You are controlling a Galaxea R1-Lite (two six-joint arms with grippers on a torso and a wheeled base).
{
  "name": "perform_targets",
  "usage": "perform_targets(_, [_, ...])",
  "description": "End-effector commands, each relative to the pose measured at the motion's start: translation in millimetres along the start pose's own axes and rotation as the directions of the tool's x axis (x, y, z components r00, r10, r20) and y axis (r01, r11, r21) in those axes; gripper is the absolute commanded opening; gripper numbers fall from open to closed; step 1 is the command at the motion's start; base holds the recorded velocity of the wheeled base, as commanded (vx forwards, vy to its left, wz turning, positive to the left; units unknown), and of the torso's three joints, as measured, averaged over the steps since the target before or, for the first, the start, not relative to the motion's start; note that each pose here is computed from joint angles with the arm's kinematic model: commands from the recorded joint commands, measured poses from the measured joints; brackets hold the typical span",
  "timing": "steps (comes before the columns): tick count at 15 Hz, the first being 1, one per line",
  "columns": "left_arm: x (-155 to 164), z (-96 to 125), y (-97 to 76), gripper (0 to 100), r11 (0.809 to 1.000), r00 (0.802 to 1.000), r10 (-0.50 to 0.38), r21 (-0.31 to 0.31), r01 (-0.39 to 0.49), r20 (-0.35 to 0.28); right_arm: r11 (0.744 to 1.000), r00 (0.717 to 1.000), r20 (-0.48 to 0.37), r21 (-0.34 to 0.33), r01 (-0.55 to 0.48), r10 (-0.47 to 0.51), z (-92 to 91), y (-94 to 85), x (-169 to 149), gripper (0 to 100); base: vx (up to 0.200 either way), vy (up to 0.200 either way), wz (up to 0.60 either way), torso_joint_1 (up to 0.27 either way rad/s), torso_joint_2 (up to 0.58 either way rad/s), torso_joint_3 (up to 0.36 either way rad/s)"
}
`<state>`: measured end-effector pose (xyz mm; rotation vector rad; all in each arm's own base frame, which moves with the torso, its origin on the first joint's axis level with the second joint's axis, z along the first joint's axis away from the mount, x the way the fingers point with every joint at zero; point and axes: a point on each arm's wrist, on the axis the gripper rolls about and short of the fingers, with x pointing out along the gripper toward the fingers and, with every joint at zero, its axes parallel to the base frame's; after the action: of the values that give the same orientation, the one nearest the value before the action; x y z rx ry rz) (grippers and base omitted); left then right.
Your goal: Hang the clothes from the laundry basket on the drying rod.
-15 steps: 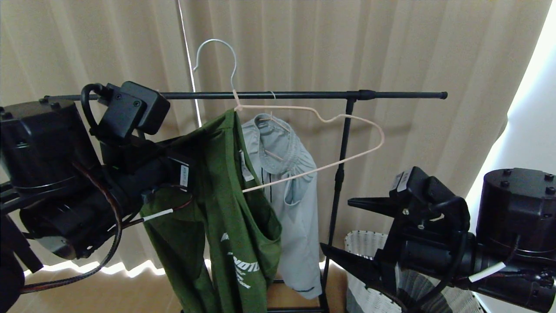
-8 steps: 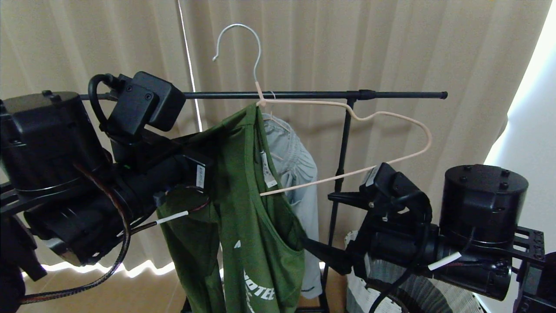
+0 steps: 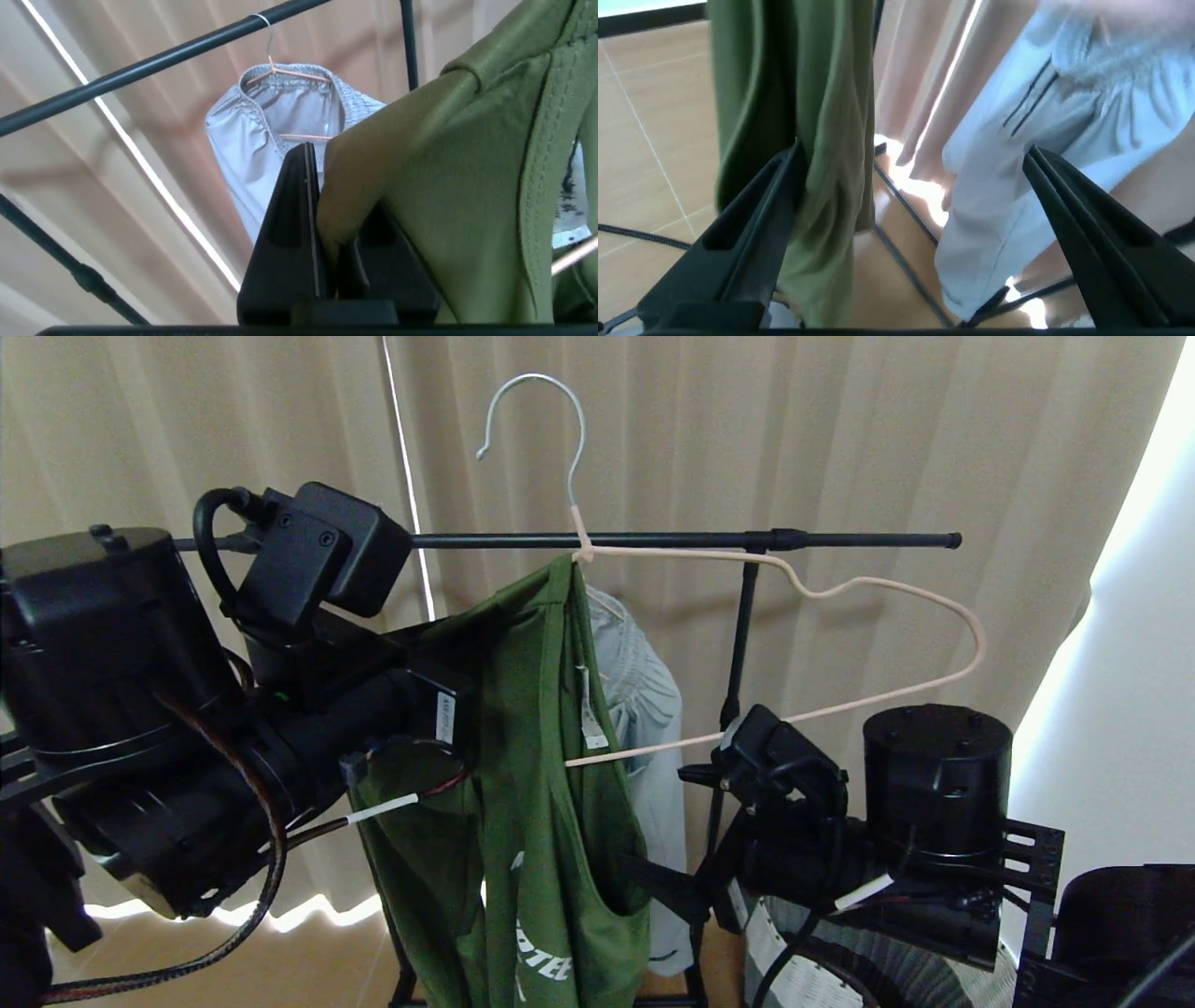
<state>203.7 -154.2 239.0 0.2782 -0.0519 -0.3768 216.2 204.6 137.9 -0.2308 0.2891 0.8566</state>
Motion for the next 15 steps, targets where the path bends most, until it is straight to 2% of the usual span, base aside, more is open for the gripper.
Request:
perform_targets(1, [-0.5, 1.2, 0.5, 0, 1.0, 1.0, 0.002, -0.013, -0.002, 0.006, 1.0, 0.999, -0.047, 0.004, 0.017, -0.016, -11.4, 0.2, 5.8, 100, 0.0, 0.0, 0.0, 0.0, 0.0, 0.0])
perform_targets(6, [1.7, -3.8, 11.5, 0, 0.999, 0.999, 0.046, -0.012, -0.046, -0.013, 0.997, 0.994, -0.082, 0.01, 0.073, -0.072, -21.4, -4.4, -7.9, 100, 0.0, 0.0, 0.0, 0.0, 0.0, 0.0])
perform_targets(9, [3.8, -9.5, 19.3, 0, 0.997, 0.996, 0.076, 0.0, -0.076, -0.036, 0.987, 0.985, -0.071, 0.035, 0.158, -0.155, -24.5, -23.3, -38.5, 100, 0.0, 0.0, 0.0, 0.0, 0.0, 0.0])
perform_targets(13, [-3.6, -26.5, 30.0, 0, 0.989, 0.989, 0.116, 0.103, -0.106, -0.092, 0.956, 0.958, -0.062, 0.074, 0.283, -0.278, -27.9, -50.8, -64.4, 100, 0.0, 0.0, 0.0, 0.0, 0.0, 0.0])
perform_targets(15, [-10.3, -32.1, 31.8, 0, 0.983, 0.987, 0.121, 0.148, -0.105, -0.107, 0.939, 0.943, -0.035, 0.087, 0.332, -0.33, -22.6, -62.5, -73.0, 100, 0.0, 0.0, 0.0, 0.0, 0.0, 0.0])
